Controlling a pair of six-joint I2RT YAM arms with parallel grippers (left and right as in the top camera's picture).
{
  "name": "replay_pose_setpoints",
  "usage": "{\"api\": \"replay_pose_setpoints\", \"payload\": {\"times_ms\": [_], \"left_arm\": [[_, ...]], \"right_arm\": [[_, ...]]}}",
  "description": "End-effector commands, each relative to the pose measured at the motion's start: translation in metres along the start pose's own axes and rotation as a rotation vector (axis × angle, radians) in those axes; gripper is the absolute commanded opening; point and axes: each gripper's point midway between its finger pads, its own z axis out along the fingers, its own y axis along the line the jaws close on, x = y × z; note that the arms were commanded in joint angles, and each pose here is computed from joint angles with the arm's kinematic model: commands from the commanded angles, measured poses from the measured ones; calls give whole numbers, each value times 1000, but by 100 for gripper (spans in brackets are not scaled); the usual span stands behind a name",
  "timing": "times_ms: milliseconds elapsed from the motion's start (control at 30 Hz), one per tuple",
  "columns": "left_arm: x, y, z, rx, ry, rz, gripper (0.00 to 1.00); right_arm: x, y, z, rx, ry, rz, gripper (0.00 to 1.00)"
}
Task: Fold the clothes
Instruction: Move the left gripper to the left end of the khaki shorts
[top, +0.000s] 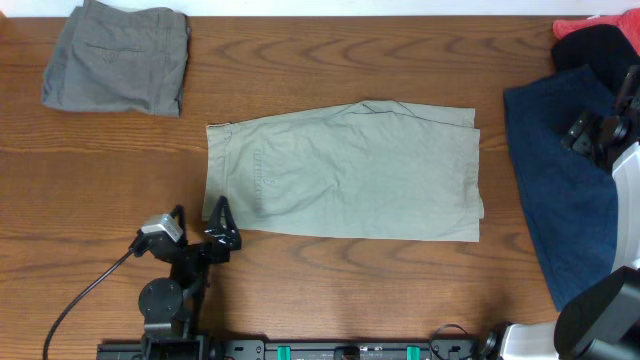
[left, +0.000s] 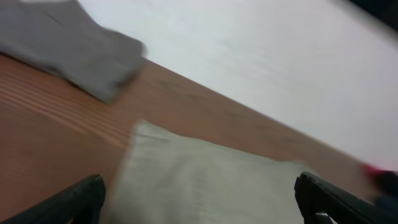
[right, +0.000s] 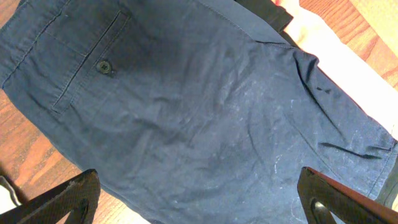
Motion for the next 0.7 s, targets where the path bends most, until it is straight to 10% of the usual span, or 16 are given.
{"api": "replay_pose_setpoints", "payload": {"times_ms": [0,400,667], "left_arm": [[30,-30,-3,179,158,-174,98],[-44,-56,-14,134,51,110,98],[-59,-50,23,-107,488,212,98]], "right_arm": [[-1,-3,0,13,-3,1,99],[-1,-3,0,13,-3,1,99],[-1,-3,0,14,-3,1,99]]}}
